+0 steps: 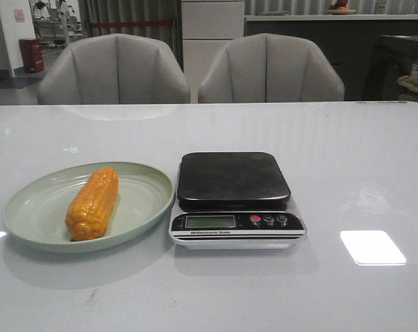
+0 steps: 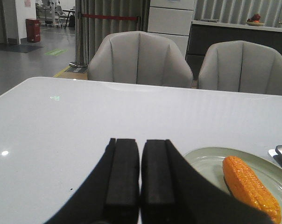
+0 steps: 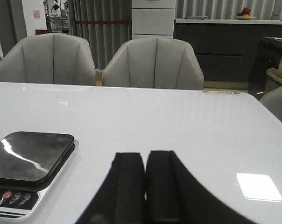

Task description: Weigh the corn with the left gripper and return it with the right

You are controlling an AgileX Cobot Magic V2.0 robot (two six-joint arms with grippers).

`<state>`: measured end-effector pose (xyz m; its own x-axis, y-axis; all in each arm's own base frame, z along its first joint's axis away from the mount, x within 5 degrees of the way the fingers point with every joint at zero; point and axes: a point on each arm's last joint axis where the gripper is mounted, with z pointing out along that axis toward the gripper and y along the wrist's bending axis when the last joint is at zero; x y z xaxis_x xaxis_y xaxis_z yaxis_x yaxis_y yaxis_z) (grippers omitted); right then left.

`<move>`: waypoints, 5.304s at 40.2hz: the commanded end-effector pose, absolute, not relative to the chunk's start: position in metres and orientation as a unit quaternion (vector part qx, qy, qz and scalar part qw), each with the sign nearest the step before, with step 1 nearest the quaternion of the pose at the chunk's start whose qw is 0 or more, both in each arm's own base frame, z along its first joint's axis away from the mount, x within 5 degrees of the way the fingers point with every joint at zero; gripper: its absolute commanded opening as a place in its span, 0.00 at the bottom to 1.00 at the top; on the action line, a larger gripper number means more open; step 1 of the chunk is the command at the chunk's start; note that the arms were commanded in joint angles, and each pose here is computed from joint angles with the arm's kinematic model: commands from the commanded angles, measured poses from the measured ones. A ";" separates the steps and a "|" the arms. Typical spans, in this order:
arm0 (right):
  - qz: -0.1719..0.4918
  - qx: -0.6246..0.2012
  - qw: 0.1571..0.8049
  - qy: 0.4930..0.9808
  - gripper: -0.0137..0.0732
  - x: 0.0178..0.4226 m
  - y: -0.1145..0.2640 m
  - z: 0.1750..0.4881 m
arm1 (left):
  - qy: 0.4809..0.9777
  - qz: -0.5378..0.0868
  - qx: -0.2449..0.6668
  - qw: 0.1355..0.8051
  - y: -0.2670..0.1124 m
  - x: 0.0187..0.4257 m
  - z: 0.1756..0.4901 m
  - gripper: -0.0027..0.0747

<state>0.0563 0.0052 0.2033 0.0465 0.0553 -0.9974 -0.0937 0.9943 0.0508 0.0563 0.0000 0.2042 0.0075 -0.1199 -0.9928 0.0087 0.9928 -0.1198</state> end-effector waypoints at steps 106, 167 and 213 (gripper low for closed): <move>0.045 -0.018 0.754 0.655 0.34 0.054 0.005 0.210 | 0.856 -0.133 0.021 0.499 -0.043 0.143 0.314 0.83; 0.045 -0.018 0.754 0.655 0.34 0.054 0.005 0.210 | 0.967 -0.120 0.054 0.217 -0.173 0.307 0.193 0.18; 0.045 -0.018 0.754 0.655 0.34 0.054 0.005 0.210 | 0.933 -0.235 0.110 0.250 -0.297 0.323 0.225 0.69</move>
